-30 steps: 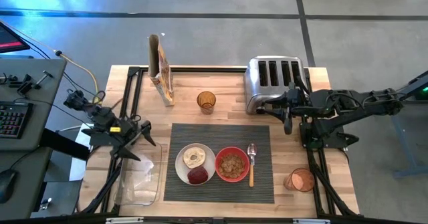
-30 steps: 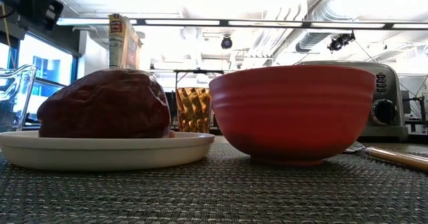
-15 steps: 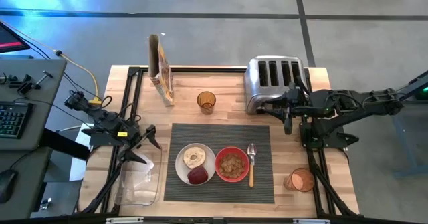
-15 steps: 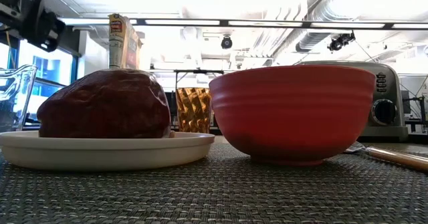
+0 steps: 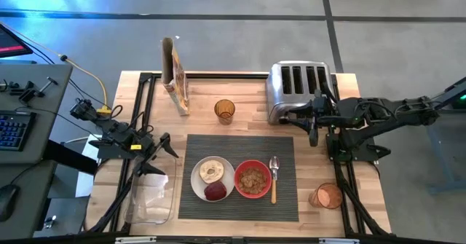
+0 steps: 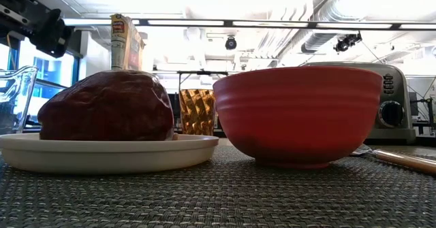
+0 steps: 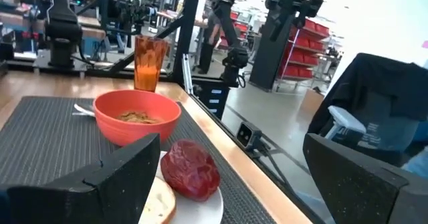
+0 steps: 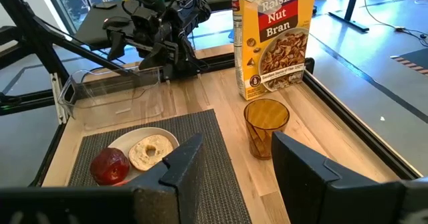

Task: Arrange a breakfast setting

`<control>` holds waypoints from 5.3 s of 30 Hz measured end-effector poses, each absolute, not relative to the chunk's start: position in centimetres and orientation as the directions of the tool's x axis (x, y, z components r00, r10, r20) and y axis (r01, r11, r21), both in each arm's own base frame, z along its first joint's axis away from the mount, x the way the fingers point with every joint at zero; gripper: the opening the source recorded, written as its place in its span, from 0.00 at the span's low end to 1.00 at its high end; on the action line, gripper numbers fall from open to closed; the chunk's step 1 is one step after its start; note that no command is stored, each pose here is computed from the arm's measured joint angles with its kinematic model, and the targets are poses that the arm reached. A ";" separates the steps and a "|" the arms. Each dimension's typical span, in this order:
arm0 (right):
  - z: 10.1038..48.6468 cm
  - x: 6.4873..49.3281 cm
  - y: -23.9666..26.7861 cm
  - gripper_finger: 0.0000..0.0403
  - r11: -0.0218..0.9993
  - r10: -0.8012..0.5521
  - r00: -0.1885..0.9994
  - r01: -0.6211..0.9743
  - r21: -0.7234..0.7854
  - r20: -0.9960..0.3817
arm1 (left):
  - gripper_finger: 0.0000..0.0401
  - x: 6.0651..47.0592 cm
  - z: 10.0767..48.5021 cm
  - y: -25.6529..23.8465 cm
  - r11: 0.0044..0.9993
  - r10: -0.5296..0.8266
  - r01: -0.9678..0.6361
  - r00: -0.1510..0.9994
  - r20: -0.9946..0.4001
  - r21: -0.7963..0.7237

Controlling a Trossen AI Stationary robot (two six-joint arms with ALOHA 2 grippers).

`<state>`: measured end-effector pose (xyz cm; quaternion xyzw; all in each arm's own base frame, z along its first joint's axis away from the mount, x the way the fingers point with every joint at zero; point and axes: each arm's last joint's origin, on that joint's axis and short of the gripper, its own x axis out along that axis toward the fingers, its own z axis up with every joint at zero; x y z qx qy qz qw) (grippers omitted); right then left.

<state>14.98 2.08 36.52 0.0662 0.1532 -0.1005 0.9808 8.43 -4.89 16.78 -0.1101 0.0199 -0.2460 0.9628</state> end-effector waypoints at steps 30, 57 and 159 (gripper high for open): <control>36.5 15.0 2.1 0.38 0.971 -0.177 0.933 0.217 0.099 -0.314 | 0.89 8.4 16.8 -4.9 0.857 -0.479 0.472 0.878 0.017 -0.206; 28.8 8.9 1.1 0.38 0.993 -0.056 0.986 0.039 0.112 0.155 | 0.89 8.4 16.8 -4.9 0.857 -0.479 0.472 0.878 0.017 -0.206; 17.2 9.4 -1.4 0.38 0.986 -0.101 0.994 0.105 0.133 -0.038 | 0.89 9.4 16.9 -2.6 0.949 -0.241 0.240 0.970 0.019 -0.206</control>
